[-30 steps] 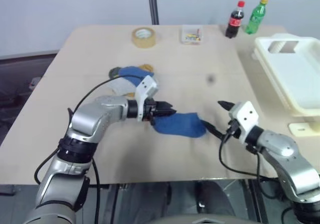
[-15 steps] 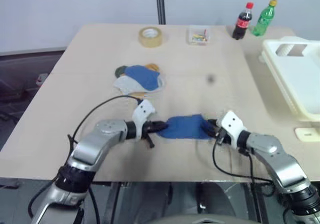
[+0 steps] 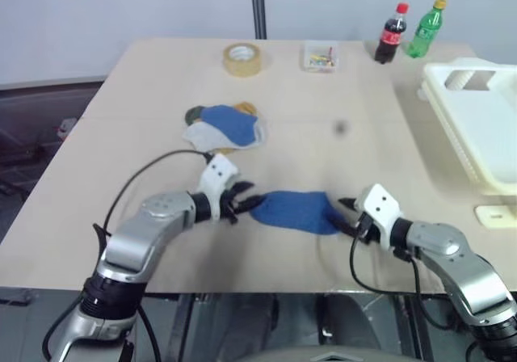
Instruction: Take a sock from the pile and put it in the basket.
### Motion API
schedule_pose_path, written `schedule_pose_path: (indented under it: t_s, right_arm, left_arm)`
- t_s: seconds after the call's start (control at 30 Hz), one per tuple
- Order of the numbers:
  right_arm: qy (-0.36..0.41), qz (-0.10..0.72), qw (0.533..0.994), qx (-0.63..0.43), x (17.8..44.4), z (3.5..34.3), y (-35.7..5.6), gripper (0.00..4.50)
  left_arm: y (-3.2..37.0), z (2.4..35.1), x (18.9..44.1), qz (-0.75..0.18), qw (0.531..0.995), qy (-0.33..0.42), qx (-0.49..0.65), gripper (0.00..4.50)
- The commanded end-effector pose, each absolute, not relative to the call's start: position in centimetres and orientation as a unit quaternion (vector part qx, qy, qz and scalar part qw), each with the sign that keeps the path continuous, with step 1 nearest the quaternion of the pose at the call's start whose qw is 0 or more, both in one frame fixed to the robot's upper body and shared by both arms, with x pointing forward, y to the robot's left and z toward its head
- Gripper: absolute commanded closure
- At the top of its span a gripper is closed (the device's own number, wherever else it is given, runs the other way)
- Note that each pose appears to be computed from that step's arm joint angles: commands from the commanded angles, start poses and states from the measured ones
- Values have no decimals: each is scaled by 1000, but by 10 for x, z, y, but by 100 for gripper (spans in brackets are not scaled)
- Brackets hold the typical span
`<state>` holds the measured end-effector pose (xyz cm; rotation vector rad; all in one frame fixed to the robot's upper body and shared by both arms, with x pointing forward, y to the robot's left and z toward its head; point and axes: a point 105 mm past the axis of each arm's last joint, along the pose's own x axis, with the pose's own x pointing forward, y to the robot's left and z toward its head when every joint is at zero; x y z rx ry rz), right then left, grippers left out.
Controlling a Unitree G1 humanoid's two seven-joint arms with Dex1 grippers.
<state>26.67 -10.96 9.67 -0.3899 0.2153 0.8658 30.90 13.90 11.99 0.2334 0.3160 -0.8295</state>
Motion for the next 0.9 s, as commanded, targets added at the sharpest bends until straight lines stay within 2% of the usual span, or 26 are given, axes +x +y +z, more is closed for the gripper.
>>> schedule_pose_path:
  t_s: [0.03,0.1,0.13,0.23,0.43,0.57,0.6,0.63,0.7,0.73,0.77,0.9]
  right_arm:
    - [6,408,895,-179,268,144,-108,194]
    - [-11,410,894,-178,267,152,-108,194]
    - [-28,405,897,-174,270,161,-107,194]
    - [-50,395,900,-178,277,170,-105,194]
    - [-50,387,903,-182,278,170,-107,194]
    - [-45,379,905,-187,278,168,-112,194]
    - [-44,377,906,-187,279,167,-113,189]
    - [-44,375,907,-186,279,167,-113,189]
    - [-43,374,908,-184,279,167,-114,189]
    - [-43,374,908,-184,278,167,-114,189]
    - [-43,374,908,-184,278,167,-113,189]
    - [-40,374,908,-184,279,165,-113,189]
  left_arm:
    - [157,151,338,-338,922,91,166,195]
    - [164,155,353,-302,933,81,179,195]
    - [168,153,369,-269,937,77,209,195]
    - [163,146,396,-235,934,69,261,195]
    - [156,135,421,-229,924,68,298,195]
    - [154,132,424,-238,921,61,303,195]
    - [152,133,424,-241,921,55,303,244]
    - [152,134,424,-242,921,50,303,268]
    - [151,135,422,-245,922,45,298,363]
    - [150,135,421,-246,922,44,297,388]
    - [150,135,420,-246,922,42,297,435]
    - [149,139,418,-248,920,31,301,435]
